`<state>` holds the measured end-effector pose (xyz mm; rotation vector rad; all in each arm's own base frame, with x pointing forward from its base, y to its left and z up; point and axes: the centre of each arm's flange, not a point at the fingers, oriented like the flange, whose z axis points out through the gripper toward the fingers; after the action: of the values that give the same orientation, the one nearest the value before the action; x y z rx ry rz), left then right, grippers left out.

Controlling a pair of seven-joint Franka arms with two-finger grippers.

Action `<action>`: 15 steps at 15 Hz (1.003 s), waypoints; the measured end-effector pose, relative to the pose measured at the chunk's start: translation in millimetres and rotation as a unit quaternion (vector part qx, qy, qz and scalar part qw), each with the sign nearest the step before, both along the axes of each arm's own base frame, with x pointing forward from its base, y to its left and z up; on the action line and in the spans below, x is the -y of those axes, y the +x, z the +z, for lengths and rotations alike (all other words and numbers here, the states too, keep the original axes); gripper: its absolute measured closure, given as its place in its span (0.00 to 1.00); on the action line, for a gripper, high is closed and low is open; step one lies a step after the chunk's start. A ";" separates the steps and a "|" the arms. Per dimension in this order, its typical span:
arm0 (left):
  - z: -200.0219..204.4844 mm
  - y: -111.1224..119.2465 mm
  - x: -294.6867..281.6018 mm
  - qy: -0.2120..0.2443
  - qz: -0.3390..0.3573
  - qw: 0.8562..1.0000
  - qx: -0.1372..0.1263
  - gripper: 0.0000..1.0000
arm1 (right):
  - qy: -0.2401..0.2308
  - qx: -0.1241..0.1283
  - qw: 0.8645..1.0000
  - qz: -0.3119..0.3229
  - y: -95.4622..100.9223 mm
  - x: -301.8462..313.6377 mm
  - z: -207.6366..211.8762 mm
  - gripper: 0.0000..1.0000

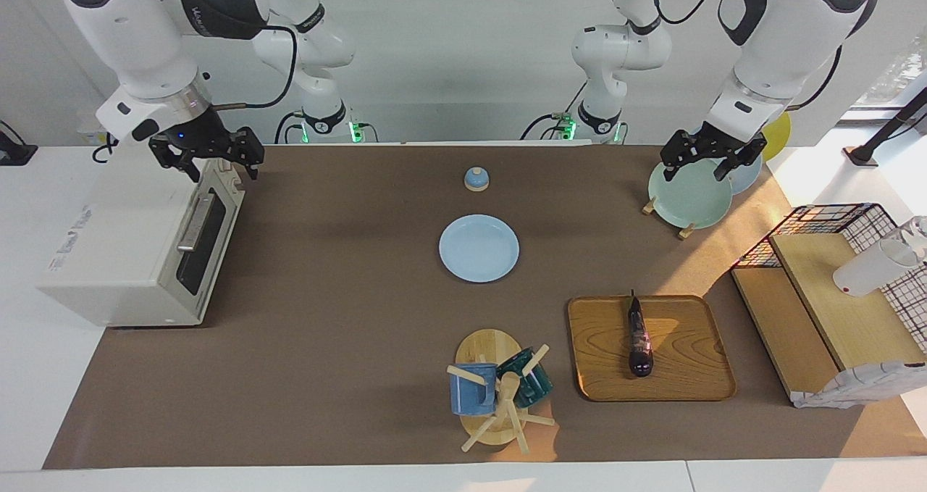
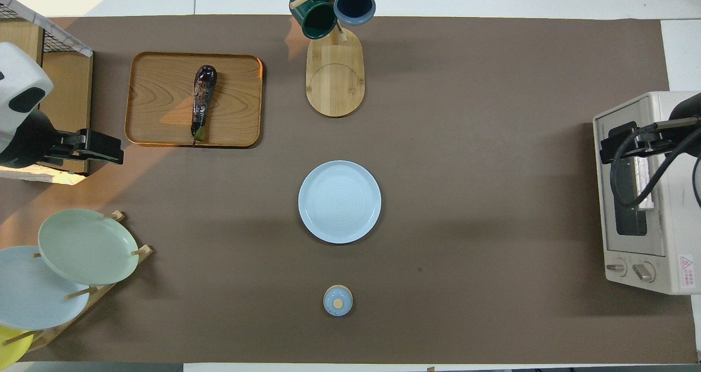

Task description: Put eggplant into oven

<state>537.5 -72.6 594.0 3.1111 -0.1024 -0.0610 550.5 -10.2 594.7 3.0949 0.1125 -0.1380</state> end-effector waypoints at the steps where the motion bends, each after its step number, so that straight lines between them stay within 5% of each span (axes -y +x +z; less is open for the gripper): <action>1: 0.0 0.0 0.0 0.000 0.000 1.000 0.000 0.00 | 0.000 -0.001 1.000 0.003 -0.2 0.1 -1.1 0.03; 3: 0.1 0.0 0.2 -0.001 0.000 1.000 0.000 0.00 | 0.001 -0.004 1.000 0.013 -0.9 2.2 -3.2 0.11; 7: 0.3 -0.1 1.0 -0.007 0.001 1.000 -0.001 0.00 | 0.006 -0.003 0.998 0.061 -3.8 16.3 -15.0 0.59; 11: 0.3 0.1 0.0 -0.007 0.002 1.000 -0.001 0.00 | -0.030 0.006 0.999 0.029 -8.8 35.2 -36.7 0.99; 15: 0.4 0.0 0.1 -0.008 0.000 1.000 -0.001 0.00 | -0.070 0.009 0.998 0.001 -11.1 53.3 -71.8 0.99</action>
<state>537.6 -72.7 594.4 3.0959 -0.1027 -0.0617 539.5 -63.5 522.9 2.9555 0.1012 -0.1129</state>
